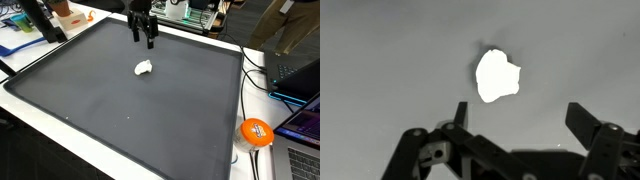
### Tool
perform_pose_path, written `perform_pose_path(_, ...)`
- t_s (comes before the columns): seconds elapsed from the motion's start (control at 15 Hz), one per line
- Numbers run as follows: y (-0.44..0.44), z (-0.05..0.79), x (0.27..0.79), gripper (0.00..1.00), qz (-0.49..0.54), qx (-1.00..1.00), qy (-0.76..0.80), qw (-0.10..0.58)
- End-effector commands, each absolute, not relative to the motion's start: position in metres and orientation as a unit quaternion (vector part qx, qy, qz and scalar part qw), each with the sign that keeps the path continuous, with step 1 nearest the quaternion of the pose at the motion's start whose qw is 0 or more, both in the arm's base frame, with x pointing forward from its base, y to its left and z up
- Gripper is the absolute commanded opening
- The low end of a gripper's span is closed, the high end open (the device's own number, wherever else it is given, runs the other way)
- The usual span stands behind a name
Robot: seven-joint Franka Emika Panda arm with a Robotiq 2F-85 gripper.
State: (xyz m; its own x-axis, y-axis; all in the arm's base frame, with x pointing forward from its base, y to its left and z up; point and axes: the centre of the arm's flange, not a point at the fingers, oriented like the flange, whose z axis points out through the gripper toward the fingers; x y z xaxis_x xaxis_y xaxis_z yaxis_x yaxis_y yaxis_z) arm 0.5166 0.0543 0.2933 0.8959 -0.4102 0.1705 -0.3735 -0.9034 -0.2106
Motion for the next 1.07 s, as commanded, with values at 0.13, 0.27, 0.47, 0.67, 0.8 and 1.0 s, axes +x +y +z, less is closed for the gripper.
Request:
perform_pose_path(0.13, 0.046, 0.287, 0.468, 1.00, -0.161, -0.965, 0.181, 0.098)
perform_pose_path(0.27, 0.049, 0.288, 0.457, 1.00, -0.180, -0.964, 0.171, 0.099)
perform_pose_path(0.47, 0.050, 0.289, 0.446, 1.00, -0.205, -0.961, 0.159, 0.098)
perform_pose_path(0.67, 0.052, 0.291, 0.437, 1.00, -0.223, -0.958, 0.149, 0.099)
perform_pose_path(0.8, 0.052, 0.296, 0.425, 1.00, -0.231, -0.958, 0.132, 0.108)
perform_pose_path(1.0, 0.055, 0.298, 0.425, 1.00, -0.201, -0.964, 0.135, 0.110)
